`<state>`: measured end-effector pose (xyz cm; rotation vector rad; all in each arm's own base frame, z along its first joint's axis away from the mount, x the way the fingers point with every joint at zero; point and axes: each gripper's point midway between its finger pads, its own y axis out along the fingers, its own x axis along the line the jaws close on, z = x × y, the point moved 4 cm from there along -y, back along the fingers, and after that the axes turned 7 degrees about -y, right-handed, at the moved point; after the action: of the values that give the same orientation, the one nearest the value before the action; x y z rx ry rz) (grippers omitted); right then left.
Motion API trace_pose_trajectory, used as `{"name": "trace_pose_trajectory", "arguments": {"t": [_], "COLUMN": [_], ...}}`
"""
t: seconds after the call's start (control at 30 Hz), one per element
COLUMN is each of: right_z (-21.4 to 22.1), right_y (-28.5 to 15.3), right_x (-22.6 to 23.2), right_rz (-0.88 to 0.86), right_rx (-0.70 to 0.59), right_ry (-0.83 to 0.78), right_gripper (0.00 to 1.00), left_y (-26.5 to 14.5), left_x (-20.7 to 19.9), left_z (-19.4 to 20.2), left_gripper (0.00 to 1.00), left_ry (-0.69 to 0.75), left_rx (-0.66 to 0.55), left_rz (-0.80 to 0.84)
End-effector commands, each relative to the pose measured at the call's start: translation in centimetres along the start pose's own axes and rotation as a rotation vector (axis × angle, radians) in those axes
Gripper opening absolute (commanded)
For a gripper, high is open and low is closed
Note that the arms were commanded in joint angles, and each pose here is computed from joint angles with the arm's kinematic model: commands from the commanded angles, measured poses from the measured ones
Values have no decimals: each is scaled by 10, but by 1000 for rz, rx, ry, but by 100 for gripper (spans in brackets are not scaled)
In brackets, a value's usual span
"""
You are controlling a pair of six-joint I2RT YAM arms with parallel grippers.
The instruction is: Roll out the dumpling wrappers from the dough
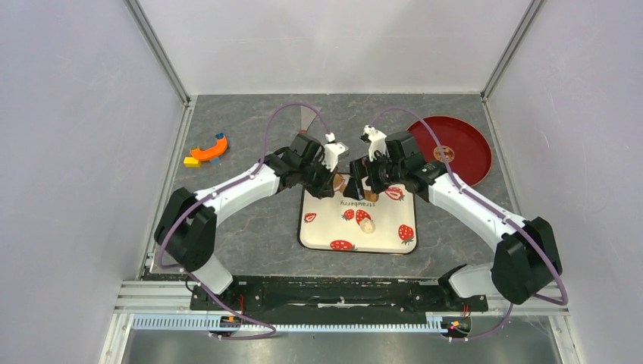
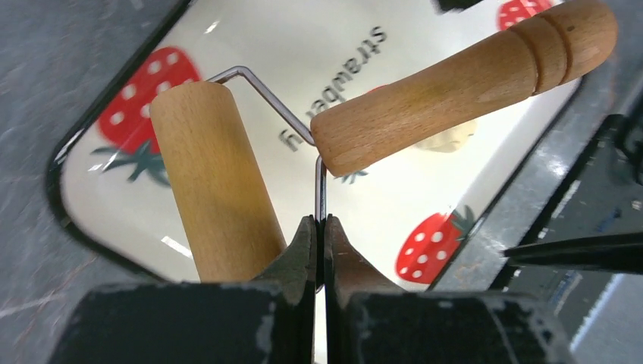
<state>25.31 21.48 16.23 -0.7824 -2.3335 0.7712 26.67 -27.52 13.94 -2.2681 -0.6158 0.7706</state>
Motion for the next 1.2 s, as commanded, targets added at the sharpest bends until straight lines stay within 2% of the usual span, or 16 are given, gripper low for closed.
{"name": "trace_pose_trajectory", "arguments": {"t": [0.0, 0.1, 0.3, 0.37, 0.53, 0.77, 1.17], "right_z": [-60, -69, -79, -82, -88, -96, -97], "right_y": [-26, -34, -46, -47, -46, -35, 5], "right_x": [11, 12, 13, 13, 23, 37, 57], "right_rz": [2, -30, -177, -233, -356, -465, -524], "right_rx": [-241, -284, -382, -422, -431, -406, -269], "right_ry": [13, 63, 212, 257, 306, 355, 423], "right_gripper": [98, 98, 98, 98, 98, 97, 88], "left_y": [-36, -50, -83, -93, -114, -128, -134], "left_x": [12, 21, 20, 22, 23, 21, 20], "left_z": [-34, -36, -39, -35, -31, -18, -2], "left_gripper": [2, 2, 2, 2, 2, 2, 2], "left_ry": [30, -15, -45, -57, -61, -35, 72], "left_rx": [-227, -325, -555, -585, -670, -682, -583], "left_rz": [-208, -307, -366, -399, -451, -470, -486]}}
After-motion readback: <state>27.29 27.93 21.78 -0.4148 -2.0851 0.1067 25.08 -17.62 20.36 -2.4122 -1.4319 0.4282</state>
